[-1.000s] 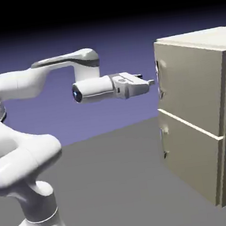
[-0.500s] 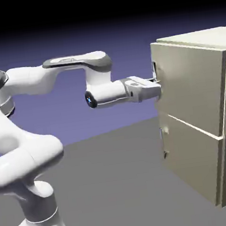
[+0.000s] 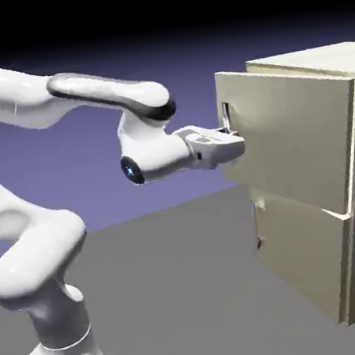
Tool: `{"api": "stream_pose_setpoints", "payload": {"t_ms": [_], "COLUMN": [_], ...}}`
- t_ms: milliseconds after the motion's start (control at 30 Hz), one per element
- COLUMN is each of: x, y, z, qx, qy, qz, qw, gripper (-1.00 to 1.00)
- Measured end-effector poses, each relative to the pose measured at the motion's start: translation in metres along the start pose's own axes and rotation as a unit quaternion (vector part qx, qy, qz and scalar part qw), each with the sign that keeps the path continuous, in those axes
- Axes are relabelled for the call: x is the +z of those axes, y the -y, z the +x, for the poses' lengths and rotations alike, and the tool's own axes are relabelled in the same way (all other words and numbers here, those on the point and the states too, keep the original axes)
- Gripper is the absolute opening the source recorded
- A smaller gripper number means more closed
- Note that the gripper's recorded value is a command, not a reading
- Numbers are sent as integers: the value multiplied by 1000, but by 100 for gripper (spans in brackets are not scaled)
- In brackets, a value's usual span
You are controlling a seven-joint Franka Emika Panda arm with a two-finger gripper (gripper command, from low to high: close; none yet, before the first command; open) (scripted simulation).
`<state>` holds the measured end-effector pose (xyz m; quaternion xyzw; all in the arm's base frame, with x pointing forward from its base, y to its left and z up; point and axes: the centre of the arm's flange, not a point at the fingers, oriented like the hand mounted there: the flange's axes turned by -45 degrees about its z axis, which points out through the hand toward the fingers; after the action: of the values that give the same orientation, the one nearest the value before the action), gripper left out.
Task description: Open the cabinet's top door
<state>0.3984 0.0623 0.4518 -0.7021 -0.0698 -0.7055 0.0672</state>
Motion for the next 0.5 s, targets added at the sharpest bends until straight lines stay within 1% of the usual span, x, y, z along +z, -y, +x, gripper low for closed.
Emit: {"api": "stream_pose_setpoints", "payload": {"t_ms": [133,333,500], "x": [1,-11,-32], "y": [-1,-6,-19], "z": [-2,-2,-2], "qx": [-10,4,3], "qy": [9,2,2], "qz": [1,14,53], "qw": [1000,1000,999], "gripper": [-100,-100,-100]}}
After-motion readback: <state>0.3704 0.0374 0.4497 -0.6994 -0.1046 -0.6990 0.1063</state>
